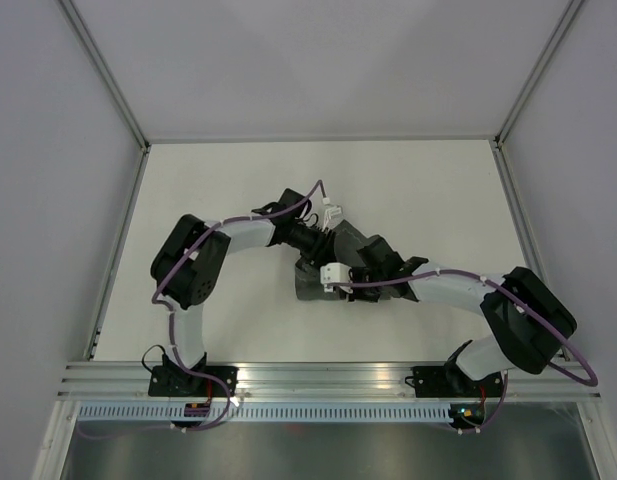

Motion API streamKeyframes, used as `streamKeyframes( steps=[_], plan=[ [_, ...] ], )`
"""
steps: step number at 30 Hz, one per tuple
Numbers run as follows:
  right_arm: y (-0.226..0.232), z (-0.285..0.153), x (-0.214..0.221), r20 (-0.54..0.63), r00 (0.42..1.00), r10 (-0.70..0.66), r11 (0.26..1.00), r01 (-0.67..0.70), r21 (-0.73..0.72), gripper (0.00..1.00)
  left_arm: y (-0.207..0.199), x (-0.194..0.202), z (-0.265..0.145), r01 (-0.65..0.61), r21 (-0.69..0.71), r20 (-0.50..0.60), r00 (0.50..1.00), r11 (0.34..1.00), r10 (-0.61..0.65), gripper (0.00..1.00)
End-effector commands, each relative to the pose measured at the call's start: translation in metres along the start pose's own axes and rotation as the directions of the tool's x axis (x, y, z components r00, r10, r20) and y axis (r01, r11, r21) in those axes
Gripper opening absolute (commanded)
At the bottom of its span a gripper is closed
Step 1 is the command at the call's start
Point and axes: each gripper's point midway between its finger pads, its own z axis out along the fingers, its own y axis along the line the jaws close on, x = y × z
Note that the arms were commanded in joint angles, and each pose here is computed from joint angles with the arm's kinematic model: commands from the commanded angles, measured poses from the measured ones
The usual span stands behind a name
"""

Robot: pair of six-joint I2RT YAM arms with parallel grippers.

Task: Fold the napkin, place the utensils inside, and roll it up
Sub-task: Roll the napkin with the utensil

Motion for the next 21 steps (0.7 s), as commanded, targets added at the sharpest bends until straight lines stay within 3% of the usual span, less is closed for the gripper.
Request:
streamKeyframes(
  steps=[1,3,5,6,7,10,12,15,17,20,21],
  plan=[
    [0.037,-0.001,0.029,-0.091,0.99,0.107,0.977,-0.121,-0.173,0.09,-0.003,-0.046,-0.028,-0.013,-0.104,0.198,0.98,0.995,0.034,0.5],
    [0.031,-0.004,0.029,-0.087,0.986,0.142,0.968,-0.157,-0.195,0.09,0.009,-0.057,-0.05,0.035,-0.215,0.305,0.952,0.976,0.033,0.5],
    [0.025,-0.004,0.028,-0.071,0.981,0.18,0.955,-0.191,-0.226,0.09,0.018,-0.086,-0.084,0.056,-0.359,0.447,0.886,0.932,0.119,0.5],
    [0.028,-0.007,0.031,-0.085,0.976,0.201,0.944,-0.216,-0.25,0.09,0.024,-0.077,-0.089,0.1,-0.385,0.475,0.874,0.917,0.104,0.5],
    [0.024,-0.005,0.026,-0.064,0.973,0.221,0.932,-0.231,-0.278,0.09,0.032,-0.09,-0.106,0.131,-0.459,0.538,0.828,0.879,0.157,0.5],
    [0.02,-0.008,0.025,-0.061,0.953,0.297,0.884,-0.298,-0.361,0.09,0.029,-0.101,-0.143,0.221,-0.533,0.651,0.724,0.817,0.228,0.51],
    [0.026,-0.011,0.034,-0.098,0.932,0.348,0.831,-0.355,-0.429,0.09,0.022,-0.1,-0.153,0.225,-0.54,0.679,0.687,0.811,0.261,0.52],
    [0.027,-0.014,0.037,-0.134,0.903,0.408,0.755,-0.416,-0.507,0.09,0.014,-0.098,-0.156,0.143,-0.61,0.636,0.675,0.78,0.374,0.54],
    [0.021,-0.018,0.037,-0.138,0.892,0.431,0.723,-0.433,-0.538,0.09,0.014,-0.093,-0.157,0.079,-0.701,0.566,0.666,0.709,0.486,0.56],
    [0.015,-0.018,0.041,-0.164,0.865,0.475,0.661,-0.474,-0.581,0.09,-0.001,-0.096,-0.158,-0.014,-0.765,0.501,0.615,0.644,0.609,0.57],
    [0.017,-0.015,0.044,-0.181,0.852,0.492,0.631,-0.492,-0.599,0.09,0.002,-0.089,-0.155,-0.09,-0.811,0.412,0.612,0.578,0.674,0.57]
  ],
)
